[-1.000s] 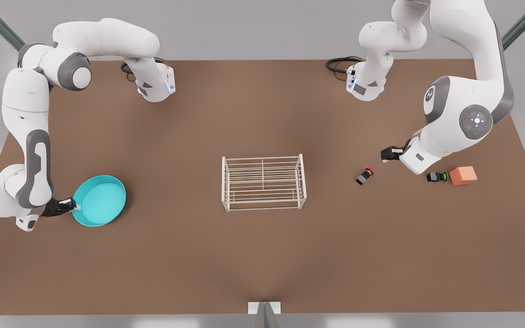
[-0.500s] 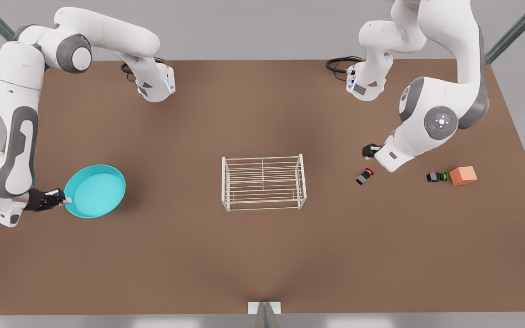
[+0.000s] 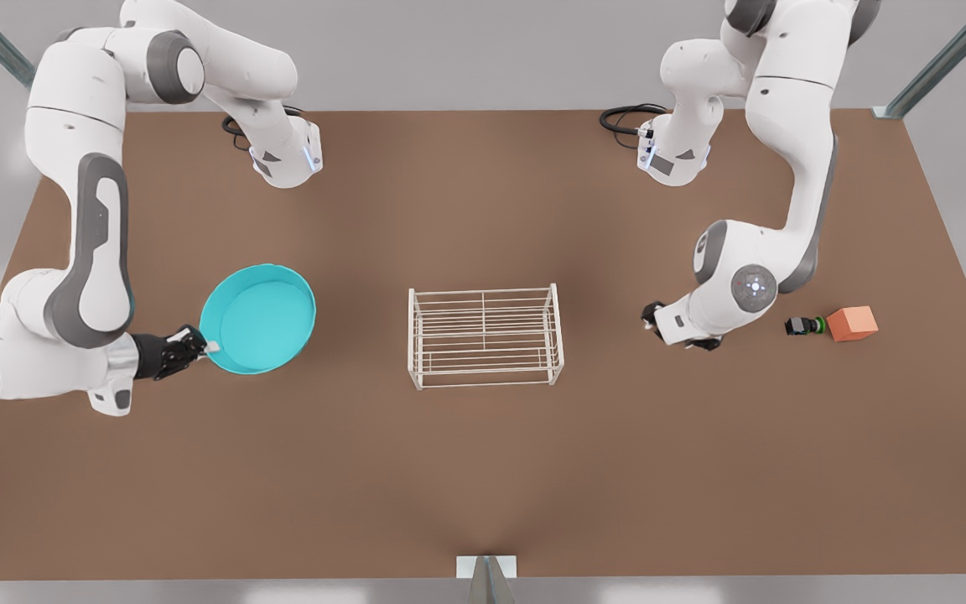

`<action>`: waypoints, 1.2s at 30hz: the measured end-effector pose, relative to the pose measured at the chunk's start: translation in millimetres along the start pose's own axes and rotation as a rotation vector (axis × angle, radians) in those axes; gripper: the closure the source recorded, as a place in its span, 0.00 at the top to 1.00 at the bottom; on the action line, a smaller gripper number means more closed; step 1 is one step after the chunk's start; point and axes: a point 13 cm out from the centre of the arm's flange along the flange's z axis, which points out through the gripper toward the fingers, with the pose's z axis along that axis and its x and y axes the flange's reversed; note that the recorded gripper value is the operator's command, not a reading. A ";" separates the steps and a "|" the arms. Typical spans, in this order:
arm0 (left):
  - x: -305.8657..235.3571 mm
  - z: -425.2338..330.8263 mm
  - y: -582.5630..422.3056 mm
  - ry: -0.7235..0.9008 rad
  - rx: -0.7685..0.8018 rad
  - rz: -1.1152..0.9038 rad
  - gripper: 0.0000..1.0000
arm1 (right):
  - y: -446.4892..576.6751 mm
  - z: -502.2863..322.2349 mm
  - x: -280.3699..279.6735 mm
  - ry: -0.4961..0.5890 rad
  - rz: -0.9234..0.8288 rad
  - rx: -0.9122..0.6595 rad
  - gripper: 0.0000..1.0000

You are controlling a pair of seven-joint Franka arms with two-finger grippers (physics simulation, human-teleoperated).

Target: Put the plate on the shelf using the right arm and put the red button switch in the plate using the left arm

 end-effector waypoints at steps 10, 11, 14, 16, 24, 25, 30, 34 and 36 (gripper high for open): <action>25.8 78.5 20.9 -0.118 -0.060 0.266 1.00 | 180.3 85.2 -104.4 0.075 -0.034 -0.063 0.24; 24.1 78.3 25.5 -0.132 -0.068 0.279 1.00 | 193.7 97.2 -114.7 0.073 -0.024 -0.067 0.24; 27.4 83.8 32.6 -0.147 -0.081 0.317 1.00 | 229.7 126.9 -149.6 0.049 0.009 -0.070 0.24; 33.0 92.8 35.7 -0.142 -0.080 0.335 1.00 | 244.1 143.9 -166.4 0.032 0.045 -0.066 0.24; 48.0 118.1 42.1 -0.125 -0.070 0.376 1.00 | 280.1 196.4 -209.5 -0.036 0.206 -0.056 0.30; 49.4 119.1 39.1 -0.124 -0.069 0.382 1.00 | 280.4 197.1 -212.7 -0.047 0.227 -0.055 0.84; 60.8 131.3 24.5 -0.112 -0.063 0.400 1.00 | 261.4 101.1 -202.8 -0.188 0.342 -0.038 1.00; 61.6 134.5 26.5 -0.126 -0.072 0.396 0.99 | 168.1 -67.0 -107.9 -0.297 0.458 0.150 1.00; 59.7 132.8 28.3 -0.134 -0.079 0.395 0.58 | 85.5 -106.3 -45.0 -0.263 0.558 0.263 1.00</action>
